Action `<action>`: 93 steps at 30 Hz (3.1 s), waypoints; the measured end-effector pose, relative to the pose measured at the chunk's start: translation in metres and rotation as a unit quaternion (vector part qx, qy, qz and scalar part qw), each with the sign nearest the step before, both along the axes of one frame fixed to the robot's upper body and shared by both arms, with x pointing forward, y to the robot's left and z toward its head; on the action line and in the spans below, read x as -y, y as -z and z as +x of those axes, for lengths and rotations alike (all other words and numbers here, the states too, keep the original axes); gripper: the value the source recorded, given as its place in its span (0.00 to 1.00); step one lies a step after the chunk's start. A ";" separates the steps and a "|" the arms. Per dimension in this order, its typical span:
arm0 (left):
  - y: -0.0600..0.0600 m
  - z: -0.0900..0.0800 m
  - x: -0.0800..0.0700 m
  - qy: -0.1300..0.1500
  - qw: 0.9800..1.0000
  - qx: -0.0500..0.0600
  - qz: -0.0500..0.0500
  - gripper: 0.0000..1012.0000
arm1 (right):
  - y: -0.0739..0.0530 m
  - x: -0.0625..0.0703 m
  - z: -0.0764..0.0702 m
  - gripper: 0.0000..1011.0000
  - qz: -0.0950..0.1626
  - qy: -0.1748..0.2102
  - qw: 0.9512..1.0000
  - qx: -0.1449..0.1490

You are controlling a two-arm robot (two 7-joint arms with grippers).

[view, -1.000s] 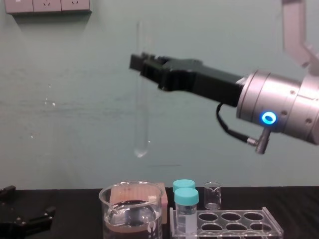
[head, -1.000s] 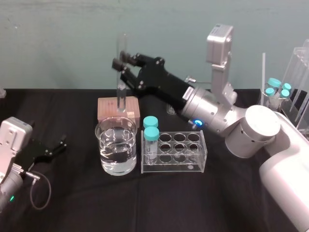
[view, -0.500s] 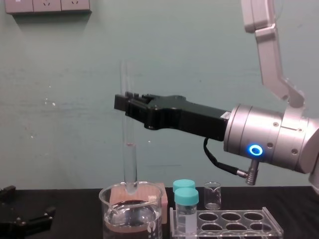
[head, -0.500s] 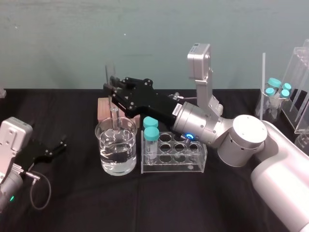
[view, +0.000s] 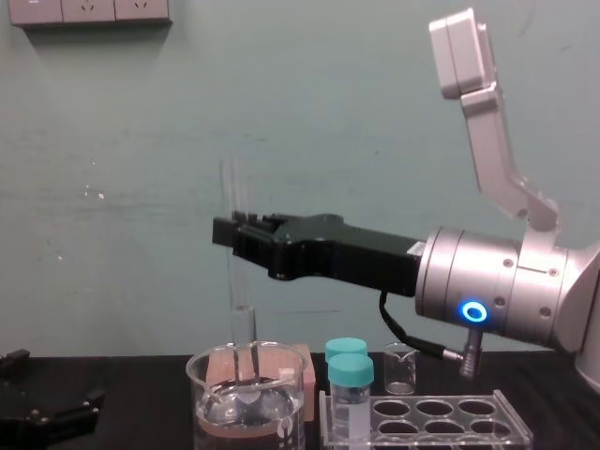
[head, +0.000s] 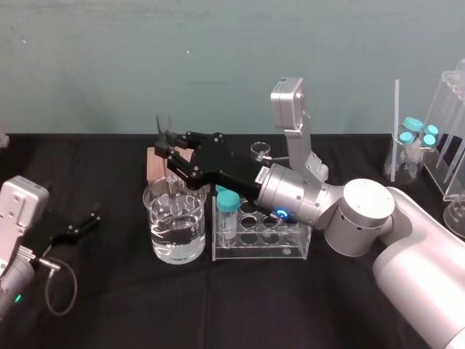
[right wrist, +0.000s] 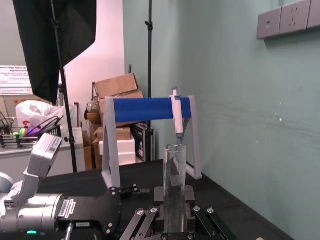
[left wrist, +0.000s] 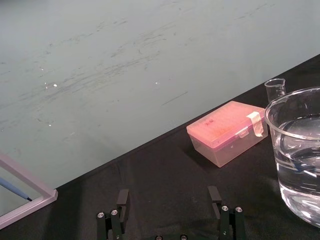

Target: Hold the test tube with one hand and immerse one end into the beaker, then return it to the test tube rack.

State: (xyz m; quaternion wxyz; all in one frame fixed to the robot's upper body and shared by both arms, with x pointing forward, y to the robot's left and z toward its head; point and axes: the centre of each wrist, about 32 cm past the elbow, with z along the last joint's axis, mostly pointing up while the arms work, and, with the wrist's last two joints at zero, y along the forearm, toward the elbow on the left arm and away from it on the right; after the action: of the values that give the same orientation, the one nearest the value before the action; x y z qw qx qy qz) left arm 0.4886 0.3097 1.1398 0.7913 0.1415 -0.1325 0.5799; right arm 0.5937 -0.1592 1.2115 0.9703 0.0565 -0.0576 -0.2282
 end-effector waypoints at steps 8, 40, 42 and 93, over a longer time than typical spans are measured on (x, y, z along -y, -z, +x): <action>0.000 0.000 0.000 0.000 1.000 0.000 0.000 0.99 | 0.008 0.000 -0.001 0.22 -0.009 0.001 1.000 -0.011; 0.000 0.000 0.000 0.000 1.000 0.000 0.000 0.99 | 0.022 0.001 -0.002 0.22 -0.020 0.019 0.999 -0.025; 0.000 0.000 0.000 0.000 1.000 0.000 0.000 0.99 | 0.022 0.001 -0.002 0.22 -0.021 0.020 0.999 -0.026; 0.000 0.000 0.000 0.000 1.000 0.000 0.000 0.99 | 0.025 0.004 -0.004 0.22 -0.026 0.019 0.999 -0.025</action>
State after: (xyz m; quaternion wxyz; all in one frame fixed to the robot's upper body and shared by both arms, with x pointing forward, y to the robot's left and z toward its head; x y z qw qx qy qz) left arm 0.4886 0.3097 1.1398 0.7913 0.1415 -0.1325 0.5799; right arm 0.5893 -0.1634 1.1865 0.9680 0.0248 -0.0398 -0.2467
